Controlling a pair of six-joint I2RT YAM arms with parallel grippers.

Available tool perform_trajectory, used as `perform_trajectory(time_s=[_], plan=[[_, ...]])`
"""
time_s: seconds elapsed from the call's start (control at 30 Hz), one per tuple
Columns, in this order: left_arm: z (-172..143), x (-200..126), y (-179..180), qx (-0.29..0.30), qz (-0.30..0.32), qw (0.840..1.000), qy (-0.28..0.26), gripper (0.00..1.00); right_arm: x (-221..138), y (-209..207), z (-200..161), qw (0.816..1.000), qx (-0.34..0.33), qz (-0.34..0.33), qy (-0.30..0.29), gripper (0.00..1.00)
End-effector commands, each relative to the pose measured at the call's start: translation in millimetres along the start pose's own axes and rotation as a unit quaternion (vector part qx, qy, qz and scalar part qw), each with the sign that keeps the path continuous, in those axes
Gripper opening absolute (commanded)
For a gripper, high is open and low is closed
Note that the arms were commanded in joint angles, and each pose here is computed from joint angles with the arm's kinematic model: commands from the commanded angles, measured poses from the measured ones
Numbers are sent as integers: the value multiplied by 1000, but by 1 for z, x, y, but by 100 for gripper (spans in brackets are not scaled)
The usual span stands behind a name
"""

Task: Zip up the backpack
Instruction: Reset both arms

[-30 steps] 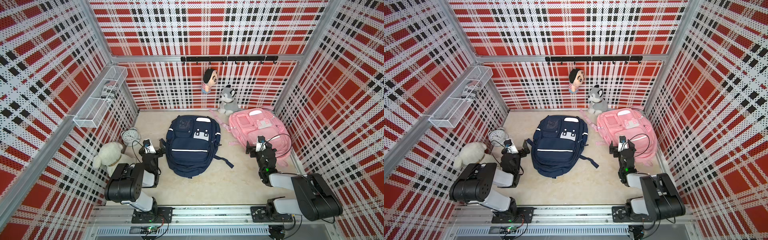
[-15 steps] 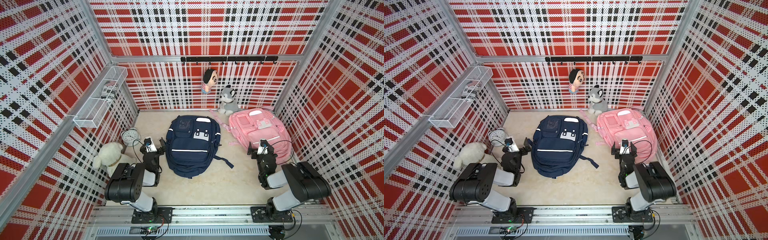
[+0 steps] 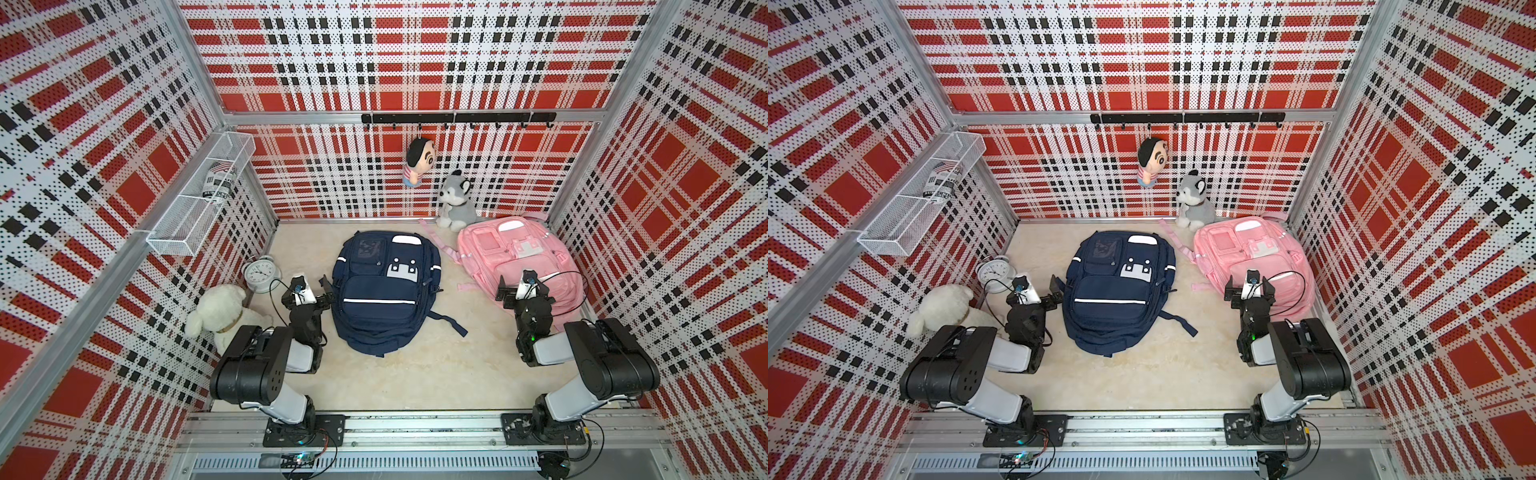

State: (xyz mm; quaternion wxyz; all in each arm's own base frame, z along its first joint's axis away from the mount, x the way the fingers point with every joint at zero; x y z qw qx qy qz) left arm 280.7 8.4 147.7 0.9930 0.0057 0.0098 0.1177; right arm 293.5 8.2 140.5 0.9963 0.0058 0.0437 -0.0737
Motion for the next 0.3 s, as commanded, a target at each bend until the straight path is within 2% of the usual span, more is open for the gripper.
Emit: perform_trajectory(time_s=[0.0, 0.2, 0.27], plan=[[7, 1, 0, 1, 5, 1000, -19, 98, 0, -3, 1, 1000, 8, -13, -2, 100], [7, 1, -1, 1, 5, 1000, -19, 98, 1, -3, 2, 1000, 7, -12, -2, 100], [7, 1, 0, 2, 5, 1000, -20, 98, 0, -6, 1, 999, 15, -33, -4, 100]])
Point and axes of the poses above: each gripper's point midway between its finger pads, its own x axis out along the fingers, its own y axis along the line the jaws close on, z = x × y, the point moved 9 cm from there along -x, back along the fingers, and after that the axes turned 4 degrees about x, right-handed, at the moved point
